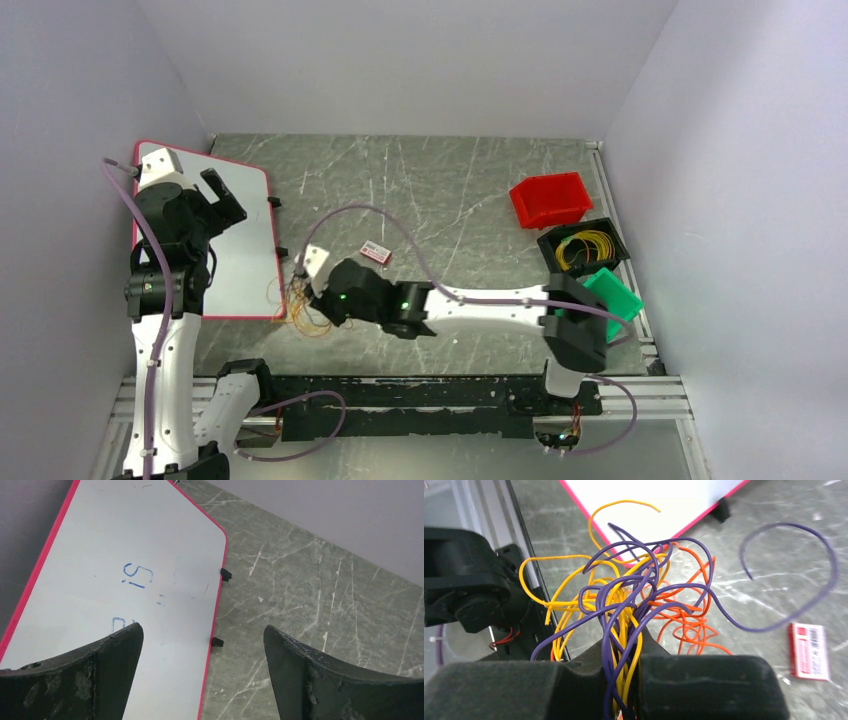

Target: Untangle the cables

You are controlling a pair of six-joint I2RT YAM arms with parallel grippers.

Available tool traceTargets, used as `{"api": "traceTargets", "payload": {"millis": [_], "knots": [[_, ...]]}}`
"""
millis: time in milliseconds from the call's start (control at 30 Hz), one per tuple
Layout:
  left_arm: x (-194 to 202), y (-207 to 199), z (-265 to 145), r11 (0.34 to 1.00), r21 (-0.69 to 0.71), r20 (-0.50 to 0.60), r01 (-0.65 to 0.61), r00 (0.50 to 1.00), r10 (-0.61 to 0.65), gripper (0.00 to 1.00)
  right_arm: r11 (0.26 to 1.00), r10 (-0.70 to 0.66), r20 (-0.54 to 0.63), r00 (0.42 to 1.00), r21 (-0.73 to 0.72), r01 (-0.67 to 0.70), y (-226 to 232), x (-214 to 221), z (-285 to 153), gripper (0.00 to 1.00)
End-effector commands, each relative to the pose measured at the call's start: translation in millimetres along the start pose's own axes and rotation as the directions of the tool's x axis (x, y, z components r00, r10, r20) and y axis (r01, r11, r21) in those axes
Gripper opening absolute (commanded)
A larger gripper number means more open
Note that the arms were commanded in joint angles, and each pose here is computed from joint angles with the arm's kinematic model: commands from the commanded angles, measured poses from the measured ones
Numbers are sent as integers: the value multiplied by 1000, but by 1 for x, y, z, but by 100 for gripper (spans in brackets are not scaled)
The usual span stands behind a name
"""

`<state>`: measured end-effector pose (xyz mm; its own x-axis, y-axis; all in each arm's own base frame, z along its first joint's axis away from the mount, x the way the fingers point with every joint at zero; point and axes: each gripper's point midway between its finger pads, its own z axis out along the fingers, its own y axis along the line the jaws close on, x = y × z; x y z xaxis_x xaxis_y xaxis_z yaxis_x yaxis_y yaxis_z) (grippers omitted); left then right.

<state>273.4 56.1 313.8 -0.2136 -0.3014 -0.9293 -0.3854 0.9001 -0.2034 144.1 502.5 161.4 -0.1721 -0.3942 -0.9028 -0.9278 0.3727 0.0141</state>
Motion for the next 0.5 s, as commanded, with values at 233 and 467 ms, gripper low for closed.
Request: {"api": "traceTargets", "payload": {"millis": [233,467], "knots": [[-14,-53,-2,953,298,66,-57,997,39,100,934,187,123,975,287,-215,-121,-21,-92,0],[-4,-81,2,899,432,14,-66,998,67,100,866,270,84,959,414,-280,-173,19,-136,0]]}}
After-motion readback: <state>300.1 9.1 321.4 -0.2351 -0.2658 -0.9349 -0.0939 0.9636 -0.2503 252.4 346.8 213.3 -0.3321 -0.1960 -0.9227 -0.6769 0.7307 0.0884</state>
